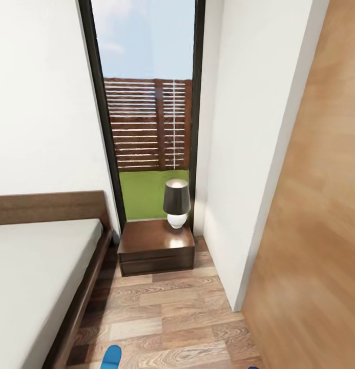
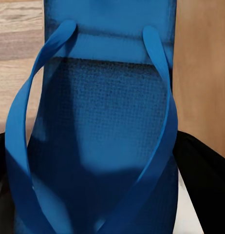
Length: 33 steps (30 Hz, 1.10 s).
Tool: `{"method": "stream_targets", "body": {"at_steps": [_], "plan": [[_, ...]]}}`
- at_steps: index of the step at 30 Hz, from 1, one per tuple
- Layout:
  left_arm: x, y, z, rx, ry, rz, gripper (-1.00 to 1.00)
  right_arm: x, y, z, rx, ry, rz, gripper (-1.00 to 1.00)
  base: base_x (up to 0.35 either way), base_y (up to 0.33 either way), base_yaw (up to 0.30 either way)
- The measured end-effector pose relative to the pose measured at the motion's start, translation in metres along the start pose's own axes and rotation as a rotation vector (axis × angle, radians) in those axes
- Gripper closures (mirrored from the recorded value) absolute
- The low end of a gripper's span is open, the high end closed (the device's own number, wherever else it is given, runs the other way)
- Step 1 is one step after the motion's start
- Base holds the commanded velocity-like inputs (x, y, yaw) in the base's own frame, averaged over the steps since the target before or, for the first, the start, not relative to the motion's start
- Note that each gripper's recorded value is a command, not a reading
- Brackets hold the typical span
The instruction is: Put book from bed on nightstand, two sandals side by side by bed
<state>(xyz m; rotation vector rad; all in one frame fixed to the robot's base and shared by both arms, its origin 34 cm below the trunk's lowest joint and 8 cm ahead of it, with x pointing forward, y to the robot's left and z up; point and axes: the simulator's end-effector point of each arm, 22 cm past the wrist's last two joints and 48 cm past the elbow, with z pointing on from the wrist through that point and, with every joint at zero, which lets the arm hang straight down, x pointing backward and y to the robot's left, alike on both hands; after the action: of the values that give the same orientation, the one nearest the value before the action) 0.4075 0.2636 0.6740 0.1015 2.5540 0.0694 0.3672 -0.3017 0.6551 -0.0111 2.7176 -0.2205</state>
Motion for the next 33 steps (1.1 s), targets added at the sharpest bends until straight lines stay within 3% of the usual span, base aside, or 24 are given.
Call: {"method": "stream_targets", "body": {"at_steps": [22,33], "plan": [[0.0,0.0,0.0,0.0,0.0,0.0,1.0,0.0,0.001,0.0,-0.001,0.0,0.0,1.0,0.251,0.0,0.0],[0.025,-0.001,-0.007,0.0,0.025,0.0,1.0,0.0,0.0,0.0,0.0,0.0,0.0,1.0,0.224,0.0,0.0]]}}
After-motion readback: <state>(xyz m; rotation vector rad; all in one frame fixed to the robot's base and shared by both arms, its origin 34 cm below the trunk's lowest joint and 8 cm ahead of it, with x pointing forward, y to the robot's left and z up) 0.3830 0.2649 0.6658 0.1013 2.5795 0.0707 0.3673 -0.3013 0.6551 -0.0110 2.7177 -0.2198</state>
